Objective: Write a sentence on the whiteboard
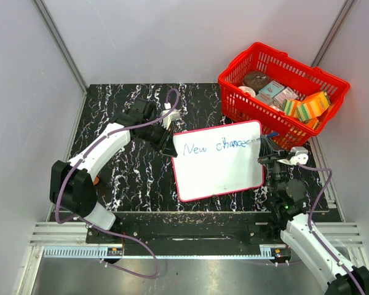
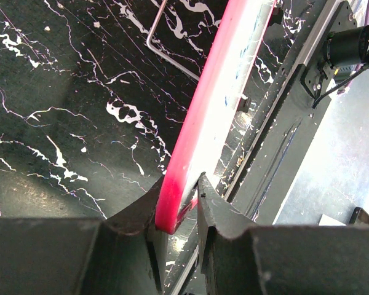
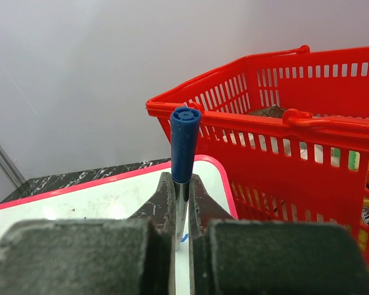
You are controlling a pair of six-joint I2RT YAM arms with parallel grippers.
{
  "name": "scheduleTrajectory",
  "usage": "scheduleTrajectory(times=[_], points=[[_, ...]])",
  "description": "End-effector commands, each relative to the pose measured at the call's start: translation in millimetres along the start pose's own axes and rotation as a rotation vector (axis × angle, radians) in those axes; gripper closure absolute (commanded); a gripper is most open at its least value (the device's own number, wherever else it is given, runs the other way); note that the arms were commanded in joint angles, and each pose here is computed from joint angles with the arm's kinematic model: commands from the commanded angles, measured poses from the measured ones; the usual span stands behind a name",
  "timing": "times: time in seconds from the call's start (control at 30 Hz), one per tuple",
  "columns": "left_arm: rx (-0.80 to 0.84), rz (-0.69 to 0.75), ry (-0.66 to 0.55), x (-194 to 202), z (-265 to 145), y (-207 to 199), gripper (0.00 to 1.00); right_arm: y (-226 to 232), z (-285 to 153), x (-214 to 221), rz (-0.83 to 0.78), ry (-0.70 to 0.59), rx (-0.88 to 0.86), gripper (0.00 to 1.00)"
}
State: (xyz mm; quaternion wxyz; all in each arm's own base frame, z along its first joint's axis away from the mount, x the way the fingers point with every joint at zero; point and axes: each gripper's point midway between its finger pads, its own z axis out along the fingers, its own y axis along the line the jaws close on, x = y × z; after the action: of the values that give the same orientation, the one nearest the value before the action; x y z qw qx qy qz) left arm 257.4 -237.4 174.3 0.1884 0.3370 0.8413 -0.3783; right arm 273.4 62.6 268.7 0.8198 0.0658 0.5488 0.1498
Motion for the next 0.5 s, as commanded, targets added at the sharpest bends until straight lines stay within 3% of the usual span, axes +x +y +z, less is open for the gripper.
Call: scheduleTrajectory(times=[0.0, 0.47], points=[[-0.124, 0.151, -0.052, -19, -7, 23, 1.00, -7, 1, 2, -0.015, 0.030, 0.043, 1.00], [-0.128, 0.151, -0.052, -19, -7, 23, 1.00, -21, -4, 1, -0.020, 0.032, 0.114, 1.00]])
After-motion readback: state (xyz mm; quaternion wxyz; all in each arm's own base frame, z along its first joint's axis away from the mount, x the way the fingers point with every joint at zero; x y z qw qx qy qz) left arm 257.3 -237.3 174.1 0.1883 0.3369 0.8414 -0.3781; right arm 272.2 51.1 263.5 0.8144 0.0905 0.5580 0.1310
